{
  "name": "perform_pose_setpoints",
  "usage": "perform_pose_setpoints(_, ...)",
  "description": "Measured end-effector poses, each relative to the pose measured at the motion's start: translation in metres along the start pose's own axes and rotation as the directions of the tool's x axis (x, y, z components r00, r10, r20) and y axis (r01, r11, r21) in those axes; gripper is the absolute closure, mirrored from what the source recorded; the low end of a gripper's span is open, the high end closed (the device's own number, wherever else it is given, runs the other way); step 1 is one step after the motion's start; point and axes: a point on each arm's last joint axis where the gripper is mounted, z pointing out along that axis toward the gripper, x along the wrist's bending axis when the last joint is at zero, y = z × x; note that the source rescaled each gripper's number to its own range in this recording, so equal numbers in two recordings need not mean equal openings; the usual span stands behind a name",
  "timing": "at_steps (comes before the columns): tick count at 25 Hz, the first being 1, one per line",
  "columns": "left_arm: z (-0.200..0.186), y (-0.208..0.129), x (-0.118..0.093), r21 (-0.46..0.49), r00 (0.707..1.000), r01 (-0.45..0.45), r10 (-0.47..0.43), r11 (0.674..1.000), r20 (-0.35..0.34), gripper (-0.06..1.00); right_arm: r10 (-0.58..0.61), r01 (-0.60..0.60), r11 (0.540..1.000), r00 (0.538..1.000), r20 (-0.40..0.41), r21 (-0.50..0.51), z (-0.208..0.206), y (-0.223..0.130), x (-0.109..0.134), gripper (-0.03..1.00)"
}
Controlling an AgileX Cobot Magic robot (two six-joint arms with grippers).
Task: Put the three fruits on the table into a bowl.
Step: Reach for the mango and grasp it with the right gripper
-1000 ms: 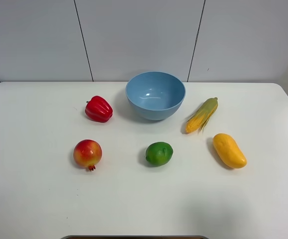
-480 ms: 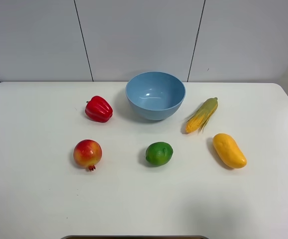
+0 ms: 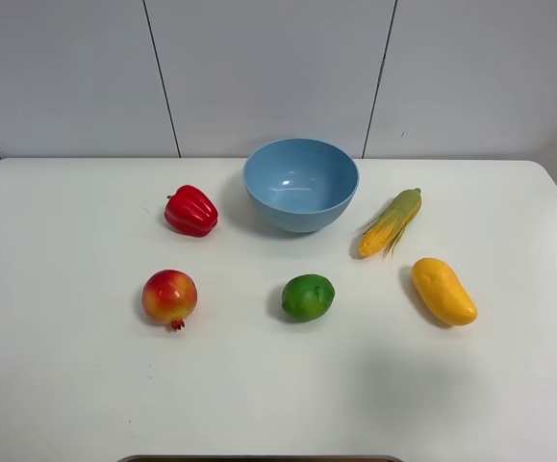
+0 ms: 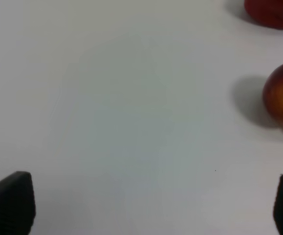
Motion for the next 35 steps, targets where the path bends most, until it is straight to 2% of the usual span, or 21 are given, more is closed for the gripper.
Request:
perform_pose_setpoints(4,0.0,0.0,0.0,0.0,1.0,0.0,0.0,1.0,0.0,-0.06,-0.022,0.022,0.999,1.0,-0.021,0.029,0.006,0.034,0.002,0.42)
perform_pose_setpoints(12,0.0,0.0,0.0,0.0,1.0,0.0,0.0,1.0,0.0,-0.06,-0.047,0.059,0.978,0.997,-0.065,0.198,0.048,0.09,0.011,0.42)
perform_pose_setpoints(17,0.0,0.0,0.0,0.0,1.0,-0.001,0.001,1.0,0.0,-0.06,-0.039,0.062,0.95,0.996,-0.08,0.306,0.082,0.112,0.016,0.42)
perform_pose_setpoints(20,0.0,0.0,0.0,0.0,1.0,-0.001,0.001,1.0,0.0,-0.06,-0.032,0.068,0.927,0.994,-0.101,0.369,0.105,0.118,0.021,0.42)
perform_pose_setpoints(27,0.0,0.0,0.0,0.0,1.0,-0.001,0.001,1.0,0.0,-0.06,-0.005,0.112,0.869,0.976,-0.219,0.482,0.146,0.116,0.035,0.42)
perform_pose_setpoints(31,0.0,0.0,0.0,0.0,1.0,0.0,0.0,1.0,0.0,-0.06,0.007,0.123,0.84,0.971,-0.238,0.528,0.167,0.112,0.039,0.26)
perform_pose_setpoints(35,0.0,0.0,0.0,0.0,1.0,0.0,0.0,1.0,0.0,-0.06,0.016,0.119,0.827,0.972,-0.235,0.549,0.187,0.109,0.042,0.21)
